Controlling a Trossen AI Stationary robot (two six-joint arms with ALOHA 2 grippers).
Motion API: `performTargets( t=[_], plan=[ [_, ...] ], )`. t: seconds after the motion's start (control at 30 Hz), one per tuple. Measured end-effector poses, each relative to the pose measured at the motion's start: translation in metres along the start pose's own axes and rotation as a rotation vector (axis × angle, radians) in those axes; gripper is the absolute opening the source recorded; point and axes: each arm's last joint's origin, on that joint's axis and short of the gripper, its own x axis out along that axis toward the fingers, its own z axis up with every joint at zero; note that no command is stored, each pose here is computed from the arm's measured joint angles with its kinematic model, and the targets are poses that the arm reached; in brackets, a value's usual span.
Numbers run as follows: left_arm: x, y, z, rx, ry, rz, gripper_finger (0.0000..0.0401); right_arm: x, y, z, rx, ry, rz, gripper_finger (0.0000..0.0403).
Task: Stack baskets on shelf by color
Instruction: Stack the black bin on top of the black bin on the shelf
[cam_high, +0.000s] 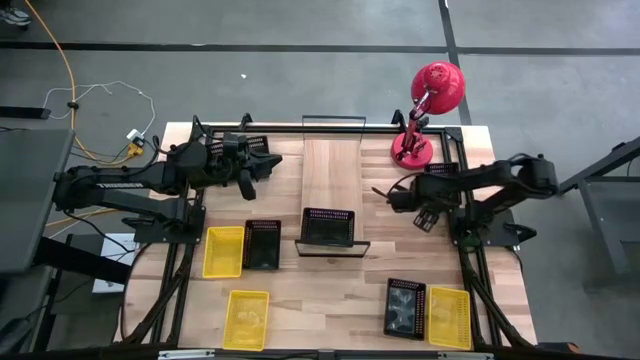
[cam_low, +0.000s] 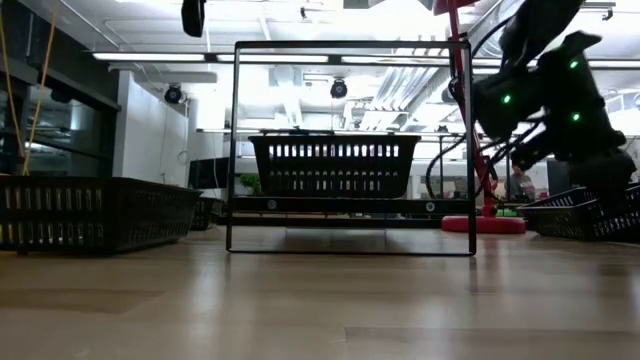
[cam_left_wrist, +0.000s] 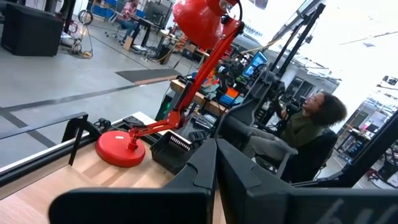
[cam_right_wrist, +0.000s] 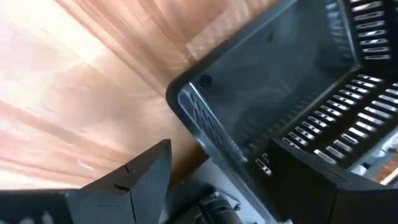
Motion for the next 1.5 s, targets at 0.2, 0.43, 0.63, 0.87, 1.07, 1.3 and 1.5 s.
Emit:
performTargets(
  t=[0.2, 0.43, 0.63, 0.87, 1.07, 1.3, 1.5],
  plan=[
    [0.0, 0.0, 0.0, 0.003, 0.0, 0.0, 0.0, 0.009, 0.001, 0.007, -0.094, 0.071, -0.022, 0.0185],
    [0.0, 0.0, 0.0, 0.003, 0.002, 0.0, 0.0, -0.013, -0.003, 0.004, -0.198, 0.065, -0.028, 0.0014],
    [0.0, 0.0, 0.0, 0.004, 0.006, -0.001, 0.0, -0.066, -0.012, -0.004, -0.256, 0.007, 0.124, 0.0004],
    [0.0, 0.0, 0.0, 0.004, 0.007, -0.001, 0.0, -0.149, -0.024, -0.034, -0.495, -0.185, 0.607, 0.0003],
    [0.0, 0.0, 0.0, 0.019, 0.007, -0.001, 0.0, -0.213, -0.034, -0.073, -0.879, -0.517, 0.708, 0.0002],
    [0.0, 0.0, 0.0, 0.019, 0.007, -0.002, 0.0, -0.251, -0.031, -0.072, -1.206, -0.849, 0.392, 0.0001],
    [0.0, -0.001, 0.0, 0.018, 0.006, -0.017, 0.0, -0.262, -0.009, -0.028, -1.454, -0.921, 0.053, 0.0001]
  ],
)
